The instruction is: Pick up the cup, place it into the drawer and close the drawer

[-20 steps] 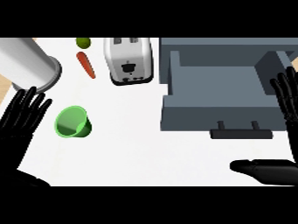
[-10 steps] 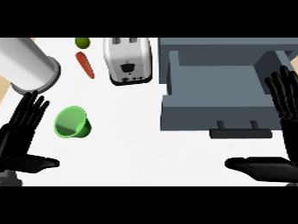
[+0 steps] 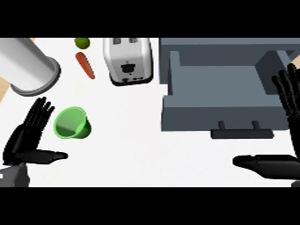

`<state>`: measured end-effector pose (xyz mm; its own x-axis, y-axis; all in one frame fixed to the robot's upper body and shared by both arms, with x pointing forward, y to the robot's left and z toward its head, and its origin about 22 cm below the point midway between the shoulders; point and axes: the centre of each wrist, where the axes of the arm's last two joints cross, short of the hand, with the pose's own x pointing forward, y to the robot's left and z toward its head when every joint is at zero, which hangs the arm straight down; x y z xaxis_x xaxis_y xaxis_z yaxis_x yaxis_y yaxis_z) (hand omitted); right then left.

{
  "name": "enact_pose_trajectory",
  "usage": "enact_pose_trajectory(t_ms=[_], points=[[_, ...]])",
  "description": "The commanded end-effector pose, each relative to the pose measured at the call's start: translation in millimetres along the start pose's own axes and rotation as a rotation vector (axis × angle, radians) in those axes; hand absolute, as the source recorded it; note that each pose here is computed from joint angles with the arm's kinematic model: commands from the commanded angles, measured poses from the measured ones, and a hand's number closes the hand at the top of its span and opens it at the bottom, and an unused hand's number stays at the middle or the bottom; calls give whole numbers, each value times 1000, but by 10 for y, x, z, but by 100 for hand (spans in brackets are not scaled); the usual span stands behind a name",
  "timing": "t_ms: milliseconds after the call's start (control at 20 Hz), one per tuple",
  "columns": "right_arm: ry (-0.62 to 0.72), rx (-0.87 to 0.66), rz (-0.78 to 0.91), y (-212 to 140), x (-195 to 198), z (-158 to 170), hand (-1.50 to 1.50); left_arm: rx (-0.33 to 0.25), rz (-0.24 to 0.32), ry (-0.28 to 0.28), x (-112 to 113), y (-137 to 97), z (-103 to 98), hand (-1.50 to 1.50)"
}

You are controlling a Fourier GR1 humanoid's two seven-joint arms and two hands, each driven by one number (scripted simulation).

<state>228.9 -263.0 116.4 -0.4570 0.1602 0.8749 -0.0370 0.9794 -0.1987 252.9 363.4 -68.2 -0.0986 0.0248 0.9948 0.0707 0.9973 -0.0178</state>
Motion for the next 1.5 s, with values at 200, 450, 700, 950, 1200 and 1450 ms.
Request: enact_pose_trajectory(t_ms=[200, 450, 700, 950, 1200, 1450], points=[[0, 35, -13, -5, 137, 34, -150, 34, 47, 16, -531, 151, 249, -150], [-12, 11, -7, -29, -27, 87, -150, 61, 29, -17, -467, 280, 94, -150], [-3, 34, -16, 122, 1, -37, -150, 53, 38, -23, -478, 235, -17, -150], [16, 20, -13, 122, 56, -134, -150, 37, 22, -41, -561, 38, -65, -150], [0, 34, -24, 151, -87, -73, -150, 23, 47, -63, -564, 154, 45, -150], [-5, 45, -21, 17, -69, -17, -150, 32, 71, -66, -613, 43, 17, -150]])
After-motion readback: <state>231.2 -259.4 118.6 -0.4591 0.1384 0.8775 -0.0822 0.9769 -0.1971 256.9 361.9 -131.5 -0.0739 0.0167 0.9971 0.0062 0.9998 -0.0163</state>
